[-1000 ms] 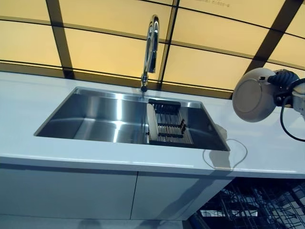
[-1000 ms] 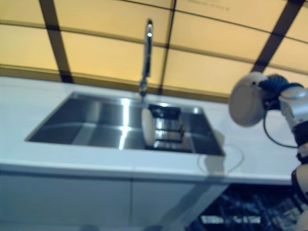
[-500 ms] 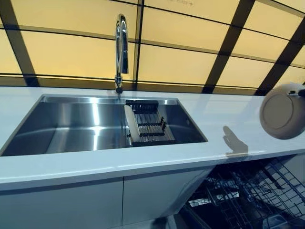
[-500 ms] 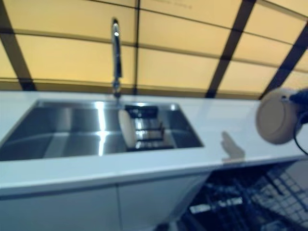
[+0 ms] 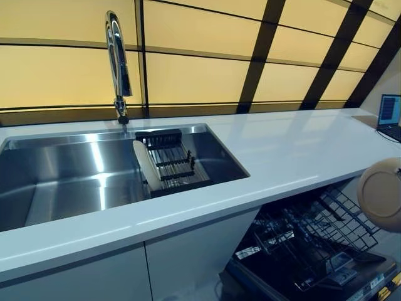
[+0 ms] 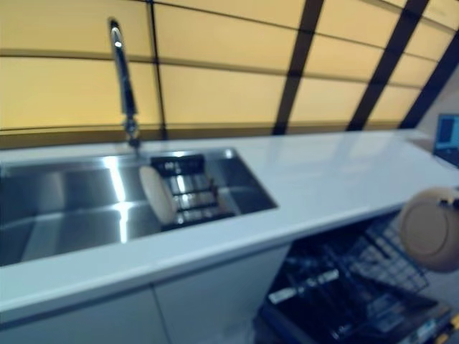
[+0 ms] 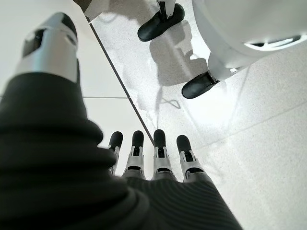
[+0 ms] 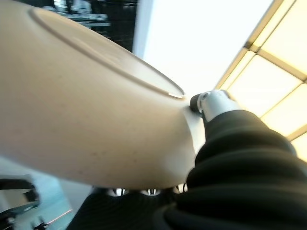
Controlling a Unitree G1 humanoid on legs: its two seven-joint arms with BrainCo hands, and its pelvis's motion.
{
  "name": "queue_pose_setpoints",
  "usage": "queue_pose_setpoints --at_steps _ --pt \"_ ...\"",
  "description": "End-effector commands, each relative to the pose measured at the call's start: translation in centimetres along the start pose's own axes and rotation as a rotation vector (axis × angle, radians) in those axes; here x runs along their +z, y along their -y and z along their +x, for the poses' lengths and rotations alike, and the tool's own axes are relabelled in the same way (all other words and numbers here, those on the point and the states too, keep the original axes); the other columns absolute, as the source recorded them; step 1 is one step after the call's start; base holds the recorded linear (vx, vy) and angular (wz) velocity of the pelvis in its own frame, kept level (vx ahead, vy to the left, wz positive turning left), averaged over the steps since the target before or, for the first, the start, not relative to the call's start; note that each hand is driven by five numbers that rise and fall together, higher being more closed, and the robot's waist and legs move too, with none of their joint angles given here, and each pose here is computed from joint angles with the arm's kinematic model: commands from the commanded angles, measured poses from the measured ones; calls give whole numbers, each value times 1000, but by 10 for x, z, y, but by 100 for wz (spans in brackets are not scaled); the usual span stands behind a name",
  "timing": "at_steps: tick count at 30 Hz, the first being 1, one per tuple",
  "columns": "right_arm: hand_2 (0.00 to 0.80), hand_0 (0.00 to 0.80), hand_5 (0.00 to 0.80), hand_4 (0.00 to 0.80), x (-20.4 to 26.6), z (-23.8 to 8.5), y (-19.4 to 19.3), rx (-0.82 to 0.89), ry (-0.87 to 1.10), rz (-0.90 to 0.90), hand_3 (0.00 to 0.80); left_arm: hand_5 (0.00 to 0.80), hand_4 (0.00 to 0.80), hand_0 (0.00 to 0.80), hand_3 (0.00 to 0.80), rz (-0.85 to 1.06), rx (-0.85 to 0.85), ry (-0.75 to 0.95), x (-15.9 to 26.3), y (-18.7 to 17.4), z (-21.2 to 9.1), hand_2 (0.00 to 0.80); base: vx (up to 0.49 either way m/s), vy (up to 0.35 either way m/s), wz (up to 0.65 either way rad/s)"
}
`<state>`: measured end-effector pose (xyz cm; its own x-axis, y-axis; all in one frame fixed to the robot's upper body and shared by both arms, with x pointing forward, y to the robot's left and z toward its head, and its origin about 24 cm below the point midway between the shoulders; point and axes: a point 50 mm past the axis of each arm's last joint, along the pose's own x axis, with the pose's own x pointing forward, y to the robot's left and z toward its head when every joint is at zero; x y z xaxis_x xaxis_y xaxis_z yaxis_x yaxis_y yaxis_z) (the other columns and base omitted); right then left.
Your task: Take plates into dishwasher
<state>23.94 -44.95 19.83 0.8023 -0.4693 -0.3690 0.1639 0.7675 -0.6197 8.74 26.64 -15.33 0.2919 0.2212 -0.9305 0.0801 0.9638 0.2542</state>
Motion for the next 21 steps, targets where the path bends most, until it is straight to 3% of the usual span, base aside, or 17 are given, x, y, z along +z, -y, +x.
queue_pose_setpoints --at_steps 1,21 --pt "800 800 800 800 30 -10 11 -58 190 -5 800 0 0 0 0 30 52 7 8 -18 0 0 -4 -40 -4" --pt "800 800 800 800 31 -2 -106 143 335 -187 800 0 0 0 0 32 23 21 5 -6 0 0 -5 -20 0"
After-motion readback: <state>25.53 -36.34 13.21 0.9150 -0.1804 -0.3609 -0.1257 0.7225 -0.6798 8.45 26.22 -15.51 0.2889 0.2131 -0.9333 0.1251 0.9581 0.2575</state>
